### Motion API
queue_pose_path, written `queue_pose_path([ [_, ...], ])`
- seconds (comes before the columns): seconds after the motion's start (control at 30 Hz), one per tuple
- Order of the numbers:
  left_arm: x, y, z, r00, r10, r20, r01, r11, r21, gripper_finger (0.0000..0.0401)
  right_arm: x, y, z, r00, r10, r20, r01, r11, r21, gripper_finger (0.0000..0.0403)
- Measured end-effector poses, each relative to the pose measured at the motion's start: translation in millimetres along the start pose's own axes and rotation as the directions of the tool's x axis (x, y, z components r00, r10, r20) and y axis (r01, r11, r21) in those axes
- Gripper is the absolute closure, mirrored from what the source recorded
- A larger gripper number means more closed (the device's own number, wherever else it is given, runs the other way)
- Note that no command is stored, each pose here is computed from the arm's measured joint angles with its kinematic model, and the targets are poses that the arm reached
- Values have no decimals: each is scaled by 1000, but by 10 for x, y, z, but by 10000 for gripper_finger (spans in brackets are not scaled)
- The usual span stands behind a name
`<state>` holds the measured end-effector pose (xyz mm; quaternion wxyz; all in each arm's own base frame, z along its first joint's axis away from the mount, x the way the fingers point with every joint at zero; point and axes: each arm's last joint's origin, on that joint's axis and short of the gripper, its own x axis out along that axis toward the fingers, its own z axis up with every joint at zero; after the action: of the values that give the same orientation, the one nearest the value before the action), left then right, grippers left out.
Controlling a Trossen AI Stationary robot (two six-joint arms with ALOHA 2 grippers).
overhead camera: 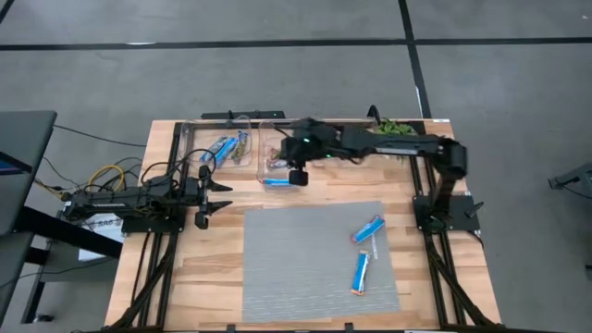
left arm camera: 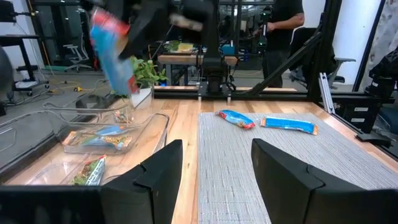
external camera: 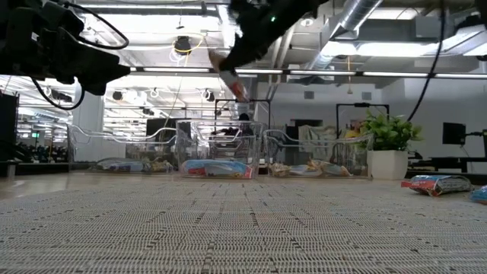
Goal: Pick and place Granola Bars by type
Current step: Put the red granola bar into the middle transparent bin, then put the yellow granola bar into the right transparent bin
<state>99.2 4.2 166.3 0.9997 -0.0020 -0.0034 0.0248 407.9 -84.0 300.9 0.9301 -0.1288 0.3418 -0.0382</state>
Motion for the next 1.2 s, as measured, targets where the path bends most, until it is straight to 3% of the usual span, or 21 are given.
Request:
queue_pose_path([
  [0.17, 0, 0, 1, 1000, 1, 0, -1, 1000, 0, 216, 337, -111, 8, 989, 32, -142, -30, 999, 14, 361],
  [0.4, 0, 0, 0, 1000, 0, 0, 0, 1000, 0, 216, 692, -66, -81, 955, 87, -284, -85, 996, 20, 361],
  [0.5, 0, 0, 1, 1000, 0, 0, 0, 1000, 0, 216, 780, -33, -124, 944, 59, -326, -60, 998, 6, 354],
  [0.87, 0, 0, 0, 1000, 1, 0, -1, 1000, 0, 216, 736, -43, -130, 934, 37, -356, -54, 998, -38, 260],
  [1.03, 0, 0, 0, 1000, 1, 0, -1, 1000, 0, 216, 662, -31, -115, 928, 47, -370, -47, 999, 9, 228],
  [1.2, 0, 0, 0, 1000, 2, 0, -2, 1000, 0, 216, 378, -18, 23, 940, 73, -334, -56, 997, 59, 212],
])
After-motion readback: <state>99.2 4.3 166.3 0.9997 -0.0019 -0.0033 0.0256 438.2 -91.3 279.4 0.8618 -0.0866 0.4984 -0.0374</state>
